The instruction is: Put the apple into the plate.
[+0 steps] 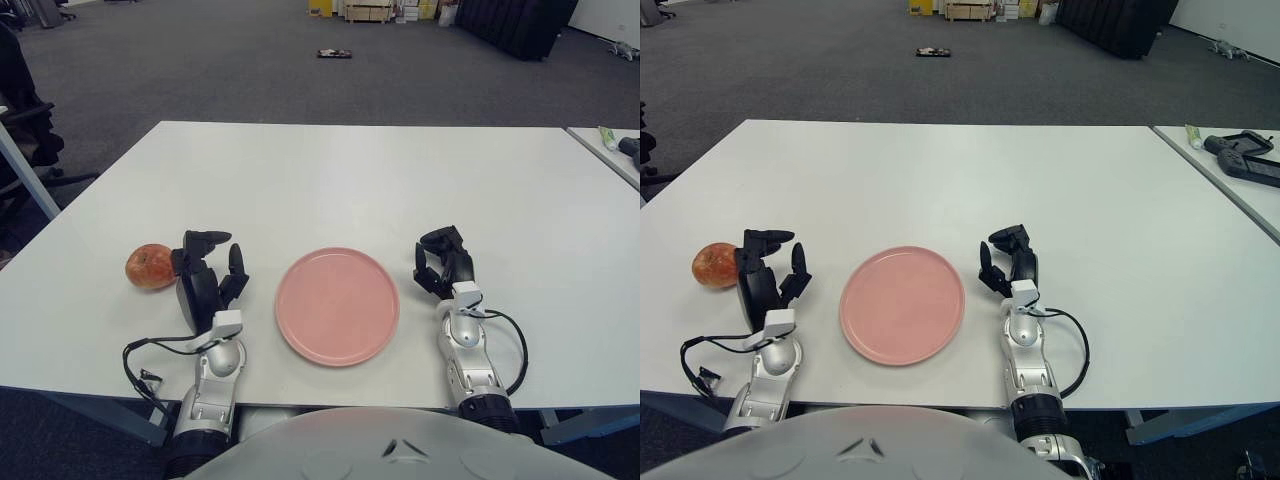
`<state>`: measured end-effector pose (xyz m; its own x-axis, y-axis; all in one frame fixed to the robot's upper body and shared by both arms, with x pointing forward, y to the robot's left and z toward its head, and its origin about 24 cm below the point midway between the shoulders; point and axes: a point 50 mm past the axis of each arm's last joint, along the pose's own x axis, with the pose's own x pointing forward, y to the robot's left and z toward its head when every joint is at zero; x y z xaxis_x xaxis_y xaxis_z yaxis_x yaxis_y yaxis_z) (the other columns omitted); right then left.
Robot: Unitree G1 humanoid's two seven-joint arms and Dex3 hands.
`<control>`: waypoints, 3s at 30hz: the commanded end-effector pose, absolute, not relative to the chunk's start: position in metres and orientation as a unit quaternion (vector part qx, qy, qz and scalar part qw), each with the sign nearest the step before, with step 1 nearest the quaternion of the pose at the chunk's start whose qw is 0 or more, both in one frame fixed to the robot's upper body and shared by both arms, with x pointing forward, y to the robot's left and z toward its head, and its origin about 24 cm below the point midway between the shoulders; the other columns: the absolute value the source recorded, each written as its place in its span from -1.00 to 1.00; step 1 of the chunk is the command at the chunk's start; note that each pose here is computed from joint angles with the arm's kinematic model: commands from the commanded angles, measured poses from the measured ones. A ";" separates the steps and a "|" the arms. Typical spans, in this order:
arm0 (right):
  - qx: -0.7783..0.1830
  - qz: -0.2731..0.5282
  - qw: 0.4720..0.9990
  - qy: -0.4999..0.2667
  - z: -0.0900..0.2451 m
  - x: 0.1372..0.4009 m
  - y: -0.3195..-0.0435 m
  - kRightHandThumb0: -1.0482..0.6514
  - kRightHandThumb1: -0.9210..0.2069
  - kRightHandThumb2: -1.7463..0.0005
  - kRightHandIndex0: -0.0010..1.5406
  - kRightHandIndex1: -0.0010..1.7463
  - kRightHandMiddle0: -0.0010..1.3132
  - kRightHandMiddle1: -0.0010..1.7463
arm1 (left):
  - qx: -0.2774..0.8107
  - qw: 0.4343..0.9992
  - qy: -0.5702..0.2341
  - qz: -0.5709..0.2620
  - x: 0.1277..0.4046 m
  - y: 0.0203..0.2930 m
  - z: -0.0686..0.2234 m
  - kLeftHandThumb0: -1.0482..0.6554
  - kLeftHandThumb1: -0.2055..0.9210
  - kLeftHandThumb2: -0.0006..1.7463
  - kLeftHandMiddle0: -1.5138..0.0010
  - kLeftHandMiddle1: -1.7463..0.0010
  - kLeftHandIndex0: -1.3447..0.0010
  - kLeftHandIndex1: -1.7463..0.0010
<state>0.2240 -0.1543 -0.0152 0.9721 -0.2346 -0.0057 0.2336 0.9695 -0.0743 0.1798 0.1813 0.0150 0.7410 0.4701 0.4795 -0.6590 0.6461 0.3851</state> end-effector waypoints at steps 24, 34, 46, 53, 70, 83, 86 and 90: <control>-0.041 -0.129 0.988 0.069 -0.035 0.211 -0.159 -0.21 -0.63 0.07 -0.24 0.46 -0.52 1.00 | 0.414 0.787 -0.011 0.458 0.167 0.221 -0.006 -1.00 0.68 -0.62 1.00 1.00 1.00 1.00; -0.037 -0.127 0.989 0.065 -0.034 0.211 -0.159 -0.21 -0.61 0.04 -0.21 0.47 -0.50 1.00 | 0.439 0.770 0.116 0.448 0.171 0.247 -0.020 -1.00 0.61 -0.67 1.00 1.00 1.00 1.00; -0.038 -0.127 0.989 0.058 -0.034 0.211 -0.161 -0.21 -0.60 0.04 -0.22 0.48 -0.50 1.00 | 0.453 0.750 0.160 0.455 0.184 0.251 -0.025 -1.00 0.61 -0.68 1.00 1.00 1.00 1.00; -0.042 -0.126 0.990 0.052 -0.034 0.211 -0.162 -0.21 -0.61 0.04 -0.21 0.49 -0.50 1.00 | 0.409 0.769 0.142 0.470 0.191 0.252 -0.030 -1.00 0.67 -0.66 1.00 1.00 1.00 1.00; -0.049 -0.125 0.990 0.050 -0.032 0.211 -0.164 -0.21 -0.59 0.03 -0.23 0.50 -0.49 1.00 | 0.362 0.785 0.109 0.491 0.202 0.268 -0.037 -0.95 0.74 -0.53 1.00 1.00 0.98 0.86; -0.051 -0.126 0.990 0.046 -0.032 0.209 -0.166 -0.21 -0.59 0.02 -0.22 0.51 -0.49 1.00 | 0.368 0.799 0.096 0.465 0.205 0.270 -0.038 -0.91 0.67 -0.41 0.99 1.00 1.00 0.44; -0.052 -0.127 0.989 0.047 -0.032 0.209 -0.166 -0.21 -0.59 0.03 -0.22 0.51 -0.50 1.00 | 0.370 0.802 0.099 0.459 0.206 0.270 -0.038 -0.90 0.66 -0.38 0.97 0.98 1.00 0.33; -0.057 -0.131 0.988 0.052 -0.033 0.208 -0.168 -0.21 -0.60 0.03 -0.23 0.50 -0.50 1.00 | 0.372 0.809 0.107 0.442 0.207 0.269 -0.039 -0.88 0.66 -0.35 0.92 0.94 1.00 0.16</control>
<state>0.2202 -0.1587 -0.0166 0.9712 -0.2383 0.0026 0.2378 0.9680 -0.0801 0.2230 0.2689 -0.0200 0.5589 0.7938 0.2400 -0.7170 0.3172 0.6207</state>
